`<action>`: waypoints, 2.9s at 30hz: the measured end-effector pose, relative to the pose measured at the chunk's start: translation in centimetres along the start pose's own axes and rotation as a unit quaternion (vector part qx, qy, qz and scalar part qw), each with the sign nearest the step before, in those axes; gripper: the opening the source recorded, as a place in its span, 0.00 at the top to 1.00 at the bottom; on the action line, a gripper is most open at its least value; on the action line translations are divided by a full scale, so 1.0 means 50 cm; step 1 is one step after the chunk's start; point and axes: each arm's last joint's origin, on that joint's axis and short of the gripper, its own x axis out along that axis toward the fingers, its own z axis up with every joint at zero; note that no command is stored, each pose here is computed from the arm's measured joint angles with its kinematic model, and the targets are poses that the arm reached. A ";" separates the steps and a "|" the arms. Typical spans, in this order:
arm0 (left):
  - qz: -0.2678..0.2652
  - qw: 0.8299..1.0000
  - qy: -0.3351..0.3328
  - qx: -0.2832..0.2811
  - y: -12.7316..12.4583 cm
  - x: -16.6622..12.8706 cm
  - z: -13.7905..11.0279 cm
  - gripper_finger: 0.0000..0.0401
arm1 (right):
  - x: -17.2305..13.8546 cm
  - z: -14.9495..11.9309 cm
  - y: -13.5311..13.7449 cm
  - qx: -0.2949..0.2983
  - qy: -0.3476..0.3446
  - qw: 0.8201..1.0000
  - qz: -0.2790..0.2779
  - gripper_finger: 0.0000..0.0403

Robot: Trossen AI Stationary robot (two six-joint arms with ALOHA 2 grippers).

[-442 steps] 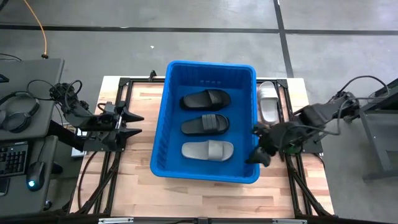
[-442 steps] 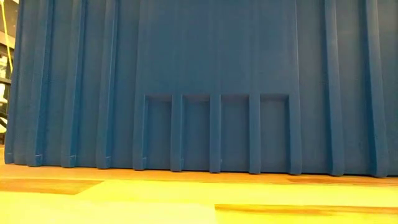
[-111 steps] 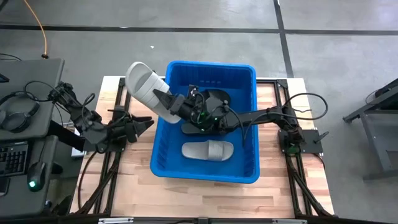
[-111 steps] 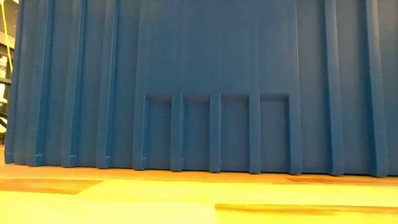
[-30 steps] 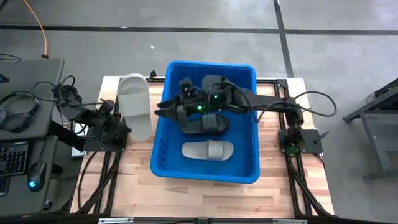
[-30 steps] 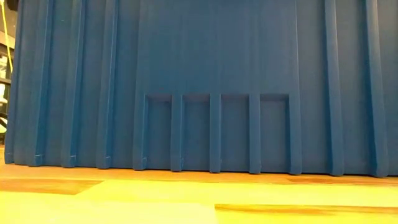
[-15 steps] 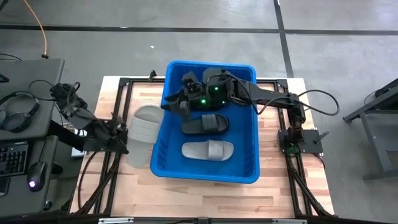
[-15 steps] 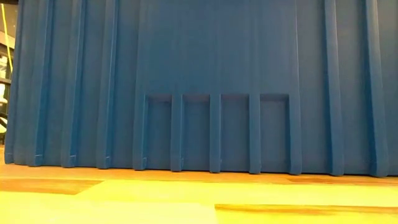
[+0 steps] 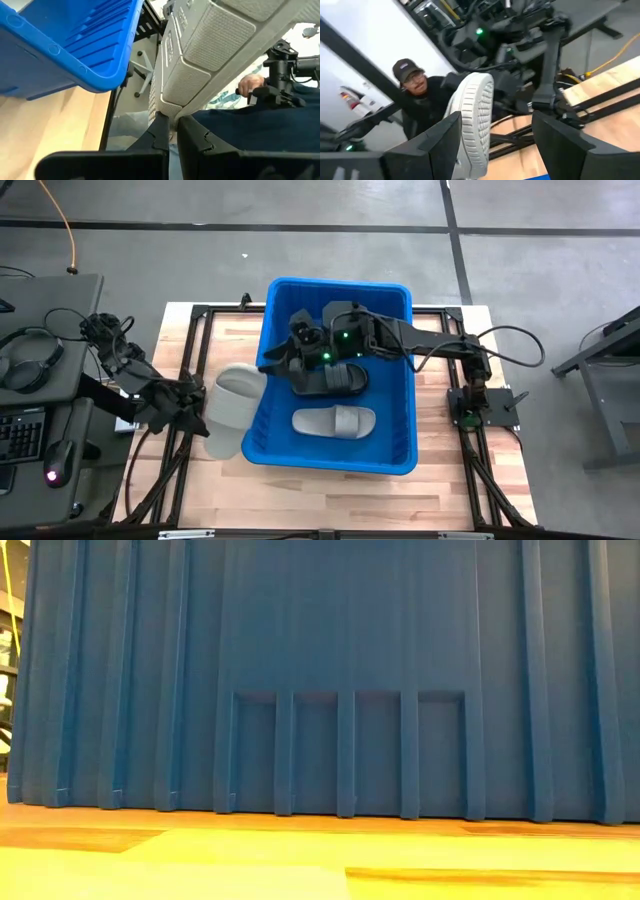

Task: Pick and place slides into bin
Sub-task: Put the gray slide into the blue container

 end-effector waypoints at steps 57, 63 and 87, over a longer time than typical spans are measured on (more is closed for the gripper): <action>-0.010 0.998 0.050 0.029 -0.003 0.009 -0.006 1.00 | 0.019 -0.064 0.073 0.005 0.017 1.000 -0.007 0.36; -0.011 0.998 0.049 0.028 -0.003 0.009 -0.006 1.00 | 0.051 -0.081 0.063 0.015 0.023 1.000 0.005 0.39; 0.001 0.984 -0.078 0.158 0.008 -0.042 0.009 0.79 | 0.013 -0.078 0.049 0.040 0.010 0.990 -0.139 0.98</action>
